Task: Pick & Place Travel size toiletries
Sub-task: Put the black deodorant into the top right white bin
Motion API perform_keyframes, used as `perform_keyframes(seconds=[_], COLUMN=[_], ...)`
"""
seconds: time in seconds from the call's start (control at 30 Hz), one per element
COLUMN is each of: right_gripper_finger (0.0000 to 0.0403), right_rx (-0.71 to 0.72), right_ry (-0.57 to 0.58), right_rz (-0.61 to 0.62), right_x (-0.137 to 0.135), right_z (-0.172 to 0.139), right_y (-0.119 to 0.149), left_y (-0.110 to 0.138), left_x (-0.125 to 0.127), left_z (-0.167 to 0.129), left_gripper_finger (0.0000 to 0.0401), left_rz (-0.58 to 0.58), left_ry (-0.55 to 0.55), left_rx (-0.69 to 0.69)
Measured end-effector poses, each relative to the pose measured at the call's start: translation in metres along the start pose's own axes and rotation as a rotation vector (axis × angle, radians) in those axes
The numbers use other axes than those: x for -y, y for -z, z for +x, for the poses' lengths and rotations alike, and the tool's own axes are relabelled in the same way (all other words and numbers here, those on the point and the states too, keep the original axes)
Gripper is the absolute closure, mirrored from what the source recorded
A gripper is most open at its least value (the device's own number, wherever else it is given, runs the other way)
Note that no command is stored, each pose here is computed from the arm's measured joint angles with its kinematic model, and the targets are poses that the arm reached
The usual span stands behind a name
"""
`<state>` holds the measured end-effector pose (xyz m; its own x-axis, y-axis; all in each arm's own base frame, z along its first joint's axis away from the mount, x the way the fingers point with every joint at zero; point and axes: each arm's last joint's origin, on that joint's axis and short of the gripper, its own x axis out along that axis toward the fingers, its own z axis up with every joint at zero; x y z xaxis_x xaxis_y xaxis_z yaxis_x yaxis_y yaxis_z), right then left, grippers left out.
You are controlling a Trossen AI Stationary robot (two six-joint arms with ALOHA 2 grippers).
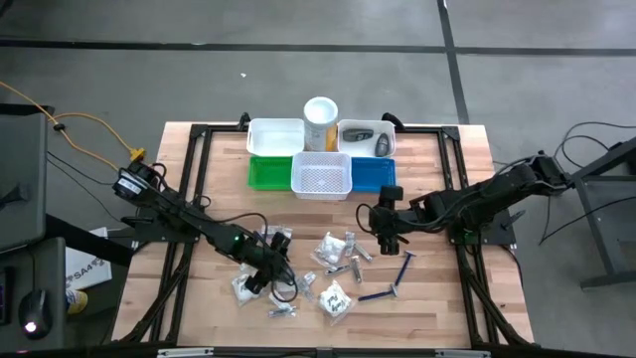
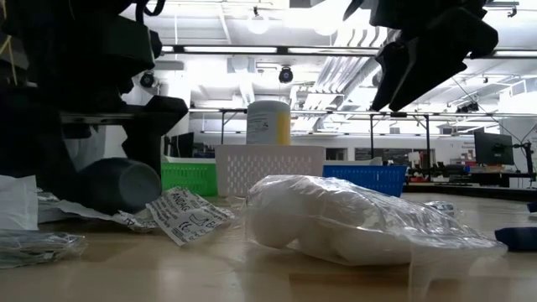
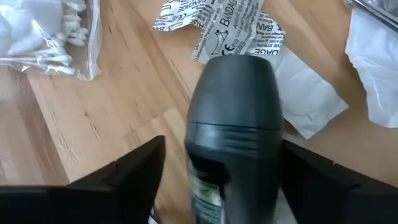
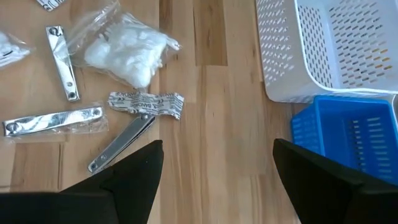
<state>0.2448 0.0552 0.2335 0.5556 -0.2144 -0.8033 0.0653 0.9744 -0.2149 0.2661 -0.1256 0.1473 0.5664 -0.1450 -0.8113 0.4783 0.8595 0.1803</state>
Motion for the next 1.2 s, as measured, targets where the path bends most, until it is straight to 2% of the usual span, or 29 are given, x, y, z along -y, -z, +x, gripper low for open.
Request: perform_keyframes(seconds=[0.17, 0.3, 0.43, 0.57, 0.7, 0.77, 0.97, 1.13, 1.2], right_gripper_finger=[0.0106, 0.0106, 0.0106, 0.0106, 0.0106, 0.0106, 0.0106, 0.0106, 0.0106], right_rx=[-0.002, -0.002, -0.001, 0.002, 0.089, 0.12, 0.23, 0.383, 0.441], right_ry=[0.001, 0.0, 0.0, -0.028, -0.064, -0.07, -0.061, -0.1, -0.079], right_rz=[-0.001, -0.001, 0.007, 0.032, 0.048, 0.036, 0.07, 0.092, 0.108], right_x=[0.0, 0.0, 0.0, -0.001, -0.006, -0.01, -0.02, -0.027, -0.028], right_z=[0.0, 0.0, 0.0, 0.0, 0.014, 0.023, 0.041, 0.047, 0.047], right_y=[0.0, 0.0, 0.0, 0.0, 0.006, 0.015, 0.04, 0.054, 0.054], left_y=[0.0, -0.007, -0.033, -0.055, -0.068, -0.072, -0.081, -0.089, -0.091], left_x=[0.002, 0.001, -0.004, -0.012, -0.021, -0.028, -0.063, -0.095, -0.106], left_z=[0.0, -0.003, -0.013, -0.026, -0.034, -0.034, -0.036, -0.043, -0.046], left_gripper_finger=[0.0203, 0.0205, 0.0205, 0.0205, 0.0203, 0.0203, 0.0203, 0.0203, 0.0203], left_rz=[-0.003, -0.004, -0.019, -0.002, 0.065, 0.097, 0.087, 0.087, 0.089], left_ry=[0.065, 0.08, 0.071, -0.026, -0.155, -0.189, -0.273, -0.274, -0.262], left_rx=[0.007, 0.018, 0.061, 0.05, 0.074, 0.111, 0.243, 0.447, 0.521])
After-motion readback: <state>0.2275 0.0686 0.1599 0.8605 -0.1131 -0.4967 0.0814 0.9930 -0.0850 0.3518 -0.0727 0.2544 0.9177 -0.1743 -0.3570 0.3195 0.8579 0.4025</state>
